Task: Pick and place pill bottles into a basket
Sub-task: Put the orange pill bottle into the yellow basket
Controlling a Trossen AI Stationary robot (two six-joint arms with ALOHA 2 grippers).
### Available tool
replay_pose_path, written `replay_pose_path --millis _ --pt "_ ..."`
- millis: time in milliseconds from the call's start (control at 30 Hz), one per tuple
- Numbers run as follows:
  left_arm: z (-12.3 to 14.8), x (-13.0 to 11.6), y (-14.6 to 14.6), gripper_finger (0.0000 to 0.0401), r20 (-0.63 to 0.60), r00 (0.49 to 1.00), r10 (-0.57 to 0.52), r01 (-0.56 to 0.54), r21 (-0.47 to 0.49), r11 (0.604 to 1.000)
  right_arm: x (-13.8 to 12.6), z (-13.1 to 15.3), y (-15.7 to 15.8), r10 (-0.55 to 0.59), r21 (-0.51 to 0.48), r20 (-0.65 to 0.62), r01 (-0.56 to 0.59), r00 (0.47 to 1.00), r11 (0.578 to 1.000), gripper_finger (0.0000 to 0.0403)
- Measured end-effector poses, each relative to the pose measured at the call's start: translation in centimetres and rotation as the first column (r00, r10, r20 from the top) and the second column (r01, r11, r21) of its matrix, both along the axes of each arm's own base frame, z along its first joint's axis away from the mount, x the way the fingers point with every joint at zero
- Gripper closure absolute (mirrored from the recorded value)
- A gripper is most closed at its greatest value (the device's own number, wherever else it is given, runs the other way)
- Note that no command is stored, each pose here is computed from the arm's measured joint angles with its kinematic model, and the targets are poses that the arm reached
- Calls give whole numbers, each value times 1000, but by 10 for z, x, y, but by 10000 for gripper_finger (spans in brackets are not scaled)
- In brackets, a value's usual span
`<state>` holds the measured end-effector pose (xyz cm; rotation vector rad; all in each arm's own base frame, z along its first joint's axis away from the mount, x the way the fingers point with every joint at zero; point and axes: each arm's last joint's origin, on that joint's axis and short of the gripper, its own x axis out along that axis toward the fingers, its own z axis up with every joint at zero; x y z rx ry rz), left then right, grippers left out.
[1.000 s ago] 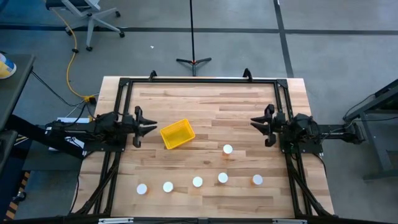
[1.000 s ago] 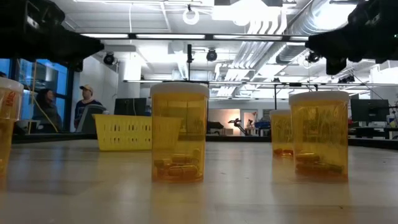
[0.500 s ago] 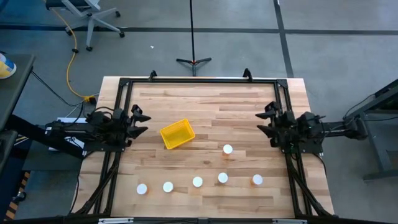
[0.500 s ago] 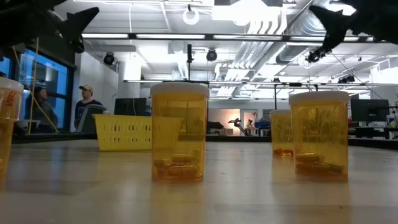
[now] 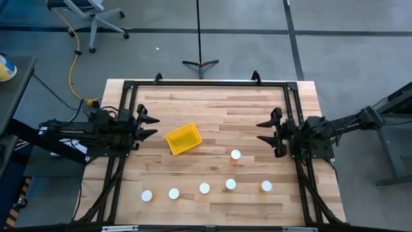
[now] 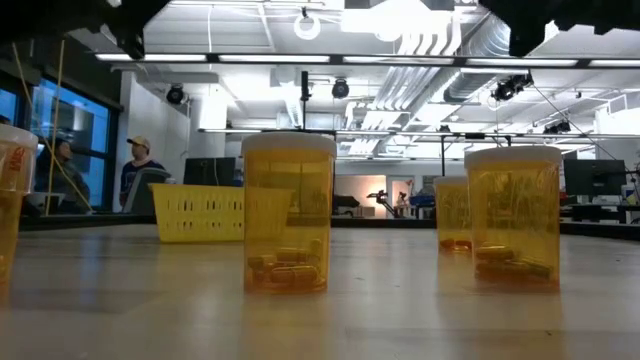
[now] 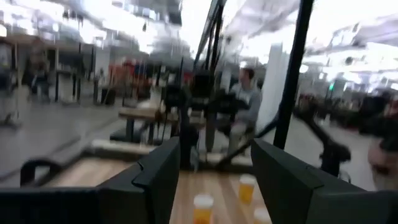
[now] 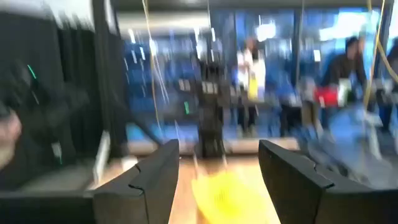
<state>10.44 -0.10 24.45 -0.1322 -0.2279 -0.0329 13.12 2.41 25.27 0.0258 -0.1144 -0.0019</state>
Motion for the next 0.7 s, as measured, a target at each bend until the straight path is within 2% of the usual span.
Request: replay_pose_path --millis 133,333,500,700 --pt "-4 4 0 169 -49 999 4 -7 -60 998 4 12 4 23 62 -120 -15 993 998 193" --pt "-8 8 0 173 -86 996 -3 -5 -91 996 10 25 15 43 86 -173 -29 984 996 193" --pt "-9 9 0 174 -96 995 -5 -5 -99 995 15 22 28 14 37 -229 -5 973 999 196" --pt "-11 9 0 174 -113 993 -13 -2 -137 991 25 1 43 111 -8 -389 -124 914 992 196"
